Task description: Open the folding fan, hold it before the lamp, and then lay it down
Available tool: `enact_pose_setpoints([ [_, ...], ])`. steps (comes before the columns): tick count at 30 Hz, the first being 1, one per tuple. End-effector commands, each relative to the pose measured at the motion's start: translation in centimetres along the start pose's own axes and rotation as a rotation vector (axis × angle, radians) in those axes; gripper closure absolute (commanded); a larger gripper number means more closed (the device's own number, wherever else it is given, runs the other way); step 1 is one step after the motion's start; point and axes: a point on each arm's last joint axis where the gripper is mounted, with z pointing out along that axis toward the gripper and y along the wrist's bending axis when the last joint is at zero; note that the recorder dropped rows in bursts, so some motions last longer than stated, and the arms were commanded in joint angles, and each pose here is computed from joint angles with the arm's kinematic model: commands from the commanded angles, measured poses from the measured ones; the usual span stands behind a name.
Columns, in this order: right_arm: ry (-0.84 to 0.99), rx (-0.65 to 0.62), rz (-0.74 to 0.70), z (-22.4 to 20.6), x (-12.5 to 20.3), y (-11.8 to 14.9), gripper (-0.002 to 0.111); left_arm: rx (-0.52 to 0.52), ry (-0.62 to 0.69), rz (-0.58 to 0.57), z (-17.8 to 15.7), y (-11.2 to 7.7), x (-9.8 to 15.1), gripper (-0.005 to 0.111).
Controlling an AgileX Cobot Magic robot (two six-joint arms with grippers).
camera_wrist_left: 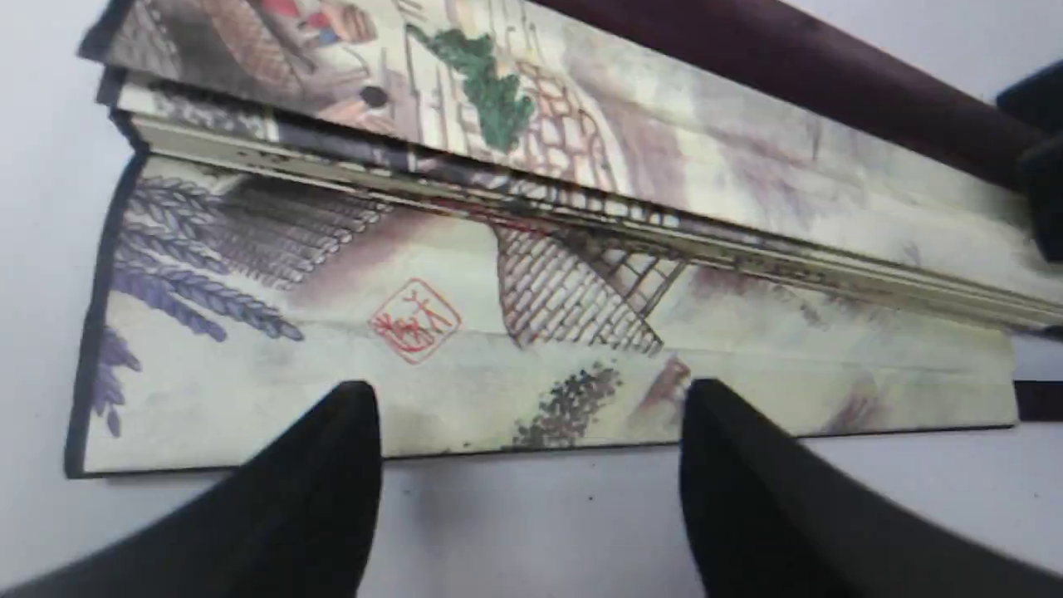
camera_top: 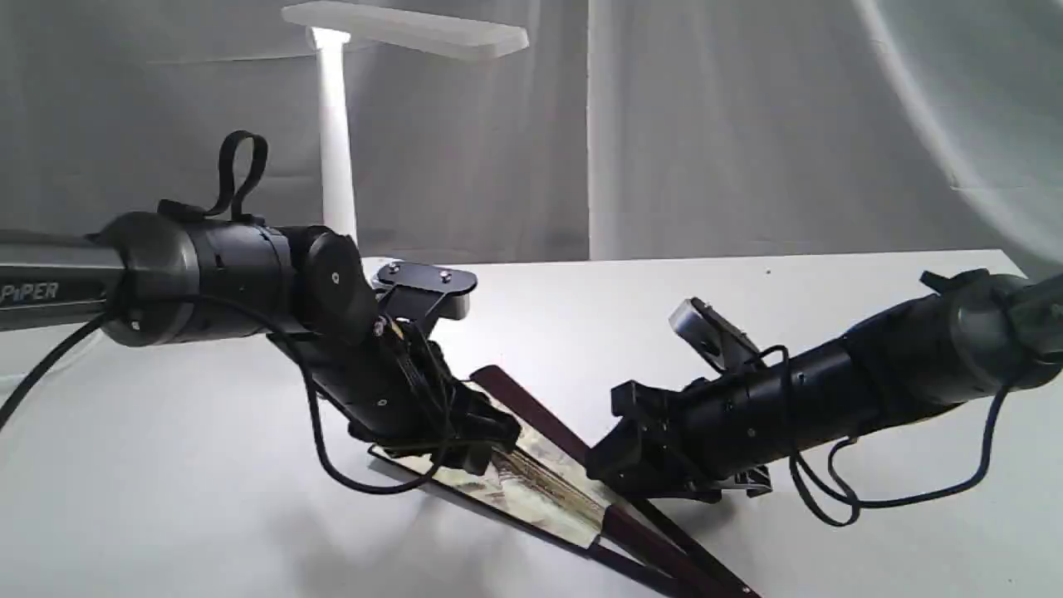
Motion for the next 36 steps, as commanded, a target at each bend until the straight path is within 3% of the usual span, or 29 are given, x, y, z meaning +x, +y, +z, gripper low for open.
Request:
enact_pose_setpoints([
  [1,0.044,-0.02,-0.009,-0.1,0.3,0.3,0.063,-0.003,0.005,-0.009,0.1,-0.1,0.1,0.054],
  [9,0.12,-0.136,0.045,-0.3,1.0,1.3,0.063,-0.013,0.005,-0.011,1.5,0.2,0.3,0.055],
  [16,0.159,-0.133,0.07,0.3,2.2,1.4,0.063,-0.013,-0.031,-0.029,2.4,0.4,0.1,0.055],
  [26,-0.067,-0.149,-0.005,0.5,0.2,1.6,0.063,0.047,-0.016,0.008,2.8,-0.1,0.3,0.055],
  [36,-0.1,-0.106,-0.016,1.0,0.0,1.7,0.064,0.045,-0.018,0.007,3.0,0.0,0.4,0.055],
])
